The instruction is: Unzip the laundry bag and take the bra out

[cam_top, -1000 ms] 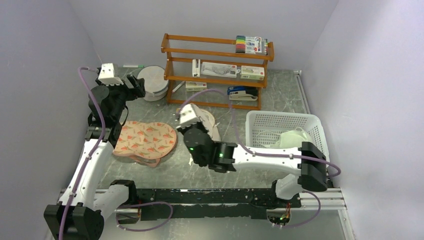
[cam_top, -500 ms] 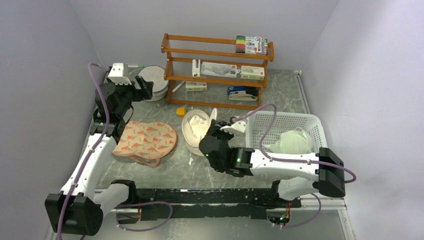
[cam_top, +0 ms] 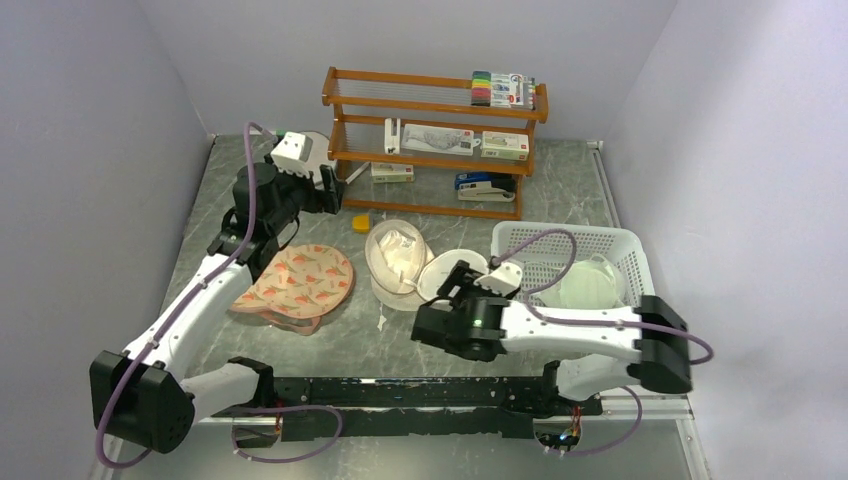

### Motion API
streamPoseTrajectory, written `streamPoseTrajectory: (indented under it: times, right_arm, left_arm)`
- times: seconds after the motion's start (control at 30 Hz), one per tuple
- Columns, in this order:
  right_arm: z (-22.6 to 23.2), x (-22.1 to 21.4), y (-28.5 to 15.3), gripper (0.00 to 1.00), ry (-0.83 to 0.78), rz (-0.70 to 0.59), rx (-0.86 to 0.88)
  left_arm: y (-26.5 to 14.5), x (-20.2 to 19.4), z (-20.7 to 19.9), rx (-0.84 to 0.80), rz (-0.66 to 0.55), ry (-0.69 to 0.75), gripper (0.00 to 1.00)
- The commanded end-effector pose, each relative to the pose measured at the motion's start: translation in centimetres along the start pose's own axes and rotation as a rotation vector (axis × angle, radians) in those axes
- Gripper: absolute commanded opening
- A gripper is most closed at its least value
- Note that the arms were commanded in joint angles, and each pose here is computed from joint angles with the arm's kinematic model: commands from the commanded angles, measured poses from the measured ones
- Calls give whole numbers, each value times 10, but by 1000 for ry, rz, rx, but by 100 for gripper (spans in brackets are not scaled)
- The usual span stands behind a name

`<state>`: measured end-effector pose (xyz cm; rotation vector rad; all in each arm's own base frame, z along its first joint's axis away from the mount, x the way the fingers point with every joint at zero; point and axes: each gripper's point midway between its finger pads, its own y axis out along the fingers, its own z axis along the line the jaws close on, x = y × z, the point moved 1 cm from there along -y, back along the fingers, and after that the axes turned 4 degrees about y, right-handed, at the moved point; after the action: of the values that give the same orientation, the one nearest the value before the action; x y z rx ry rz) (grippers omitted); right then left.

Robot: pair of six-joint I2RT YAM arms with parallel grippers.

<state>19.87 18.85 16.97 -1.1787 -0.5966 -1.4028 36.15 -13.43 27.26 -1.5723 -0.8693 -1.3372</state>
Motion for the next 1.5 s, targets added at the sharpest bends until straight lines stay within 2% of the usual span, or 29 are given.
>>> streamPoseTrajectory:
  times: [0.0, 0.1, 0.13, 0.37, 0.47, 0.63, 0.7, 0.83, 0.97, 1.1, 1.17, 1.27, 1.33, 1.37, 1.47]
  right_arm:
    - [25, 22, -8, 81, -83, 38, 159]
    - [26, 32, -6, 98, -178, 80, 244]
    - [25, 34, -4, 100, -195, 95, 267]
    - [60, 23, 9, 100, -304, 256, 551]
    - [82, 13, 18, 100, -337, 401, 654]
    - [113, -28, 7, 100, -455, 646, 822]
    - [120, -37, 9, 100, -466, 659, 855]
    - [144, -33, 31, 99, -441, 599, 804]
    - [150, -35, 57, 82, -373, 527, 687]
    - [160, -34, 71, 70, -351, 455, 671]
    - [166, -31, 77, 58, -364, 431, 664]
    - [174, -31, 85, 52, -376, 414, 650]
    - [173, -34, 91, 40, -373, 421, 610]
    - [173, -37, 92, 37, -375, 425, 605]
    - [170, -47, 93, 36, -391, 449, 610]
  left_arm:
    - [4, 14, -17, -84, 7, -2, 95]
    - [4, -3, -34, -182, 89, -38, 95]
    - [3, -12, -40, -217, 127, -51, 95]
    - [-17, -83, -75, -431, 375, -148, 90]
    - [-18, -105, -77, -450, 447, -173, 86]
    - [-14, -128, -87, -517, 512, -224, 79]
    - [-12, -139, -88, -519, 541, -241, 76]
    - [-10, -149, -89, -525, 577, -255, 57]
    - [-12, -151, -84, -498, 584, -230, 40]
    - [-14, -151, -88, -533, 582, -237, 29]
    - [-15, -152, -91, -553, 585, -244, 24]
    - [-16, -151, -95, -582, 580, -256, 17]
    - [-16, -149, -96, -588, 576, -253, 13]
    - [-16, -148, -95, -586, 573, -249, 11]
    - [-17, -148, -93, -573, 572, -238, 7]
